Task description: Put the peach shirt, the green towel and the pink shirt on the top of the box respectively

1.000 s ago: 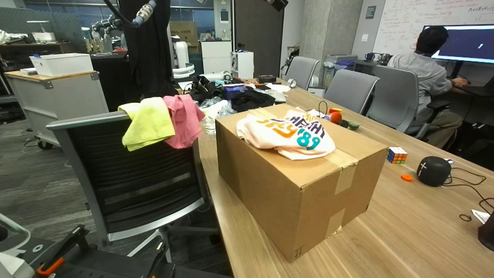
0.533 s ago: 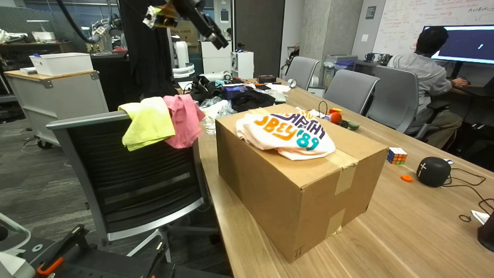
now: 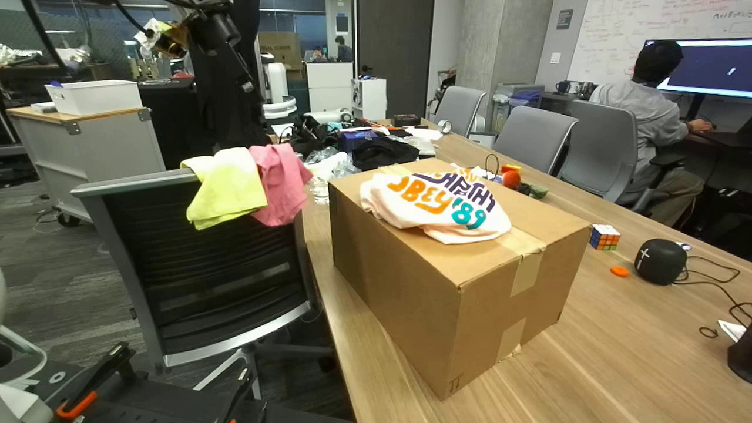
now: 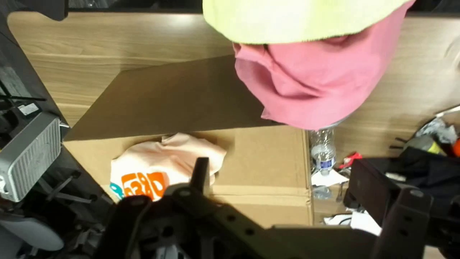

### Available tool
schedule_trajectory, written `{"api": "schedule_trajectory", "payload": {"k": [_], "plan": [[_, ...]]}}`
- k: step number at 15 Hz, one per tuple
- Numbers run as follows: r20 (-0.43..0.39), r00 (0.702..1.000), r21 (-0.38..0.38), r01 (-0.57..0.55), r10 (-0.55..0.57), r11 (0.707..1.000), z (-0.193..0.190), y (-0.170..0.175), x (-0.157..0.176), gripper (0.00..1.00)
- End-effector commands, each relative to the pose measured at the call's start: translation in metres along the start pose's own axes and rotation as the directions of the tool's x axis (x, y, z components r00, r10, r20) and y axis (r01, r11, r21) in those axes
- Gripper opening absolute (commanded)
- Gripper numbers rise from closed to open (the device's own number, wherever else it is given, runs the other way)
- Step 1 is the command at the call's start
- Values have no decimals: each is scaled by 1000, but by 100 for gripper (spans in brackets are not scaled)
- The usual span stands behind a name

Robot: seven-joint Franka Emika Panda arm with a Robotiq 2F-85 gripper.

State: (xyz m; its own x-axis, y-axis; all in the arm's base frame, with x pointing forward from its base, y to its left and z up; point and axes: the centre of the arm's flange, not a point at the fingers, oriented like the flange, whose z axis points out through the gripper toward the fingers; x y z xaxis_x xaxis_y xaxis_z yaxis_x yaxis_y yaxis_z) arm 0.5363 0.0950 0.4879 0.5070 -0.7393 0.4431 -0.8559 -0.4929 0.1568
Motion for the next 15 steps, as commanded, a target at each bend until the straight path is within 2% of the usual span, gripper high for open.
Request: {"api": "schedule_trajectory", "payload": {"k": [1, 3, 5, 9, 10, 12, 15], "plan": [[110, 982, 68, 146, -153, 987, -12, 18, -7, 100], [168, 956, 98, 227, -241, 969, -14, 24, -19, 100], [216, 917, 131, 313, -335, 941, -14, 27, -35, 100], [284, 809, 177, 484, -515, 857, -2, 28, -72, 100], [290, 776, 179, 531, -560, 828, 3, 28, -85, 100], [281, 733, 167, 599, -620, 783, 10, 31, -105, 100], [271, 688, 161, 657, -673, 736, 13, 31, -127, 100]]}}
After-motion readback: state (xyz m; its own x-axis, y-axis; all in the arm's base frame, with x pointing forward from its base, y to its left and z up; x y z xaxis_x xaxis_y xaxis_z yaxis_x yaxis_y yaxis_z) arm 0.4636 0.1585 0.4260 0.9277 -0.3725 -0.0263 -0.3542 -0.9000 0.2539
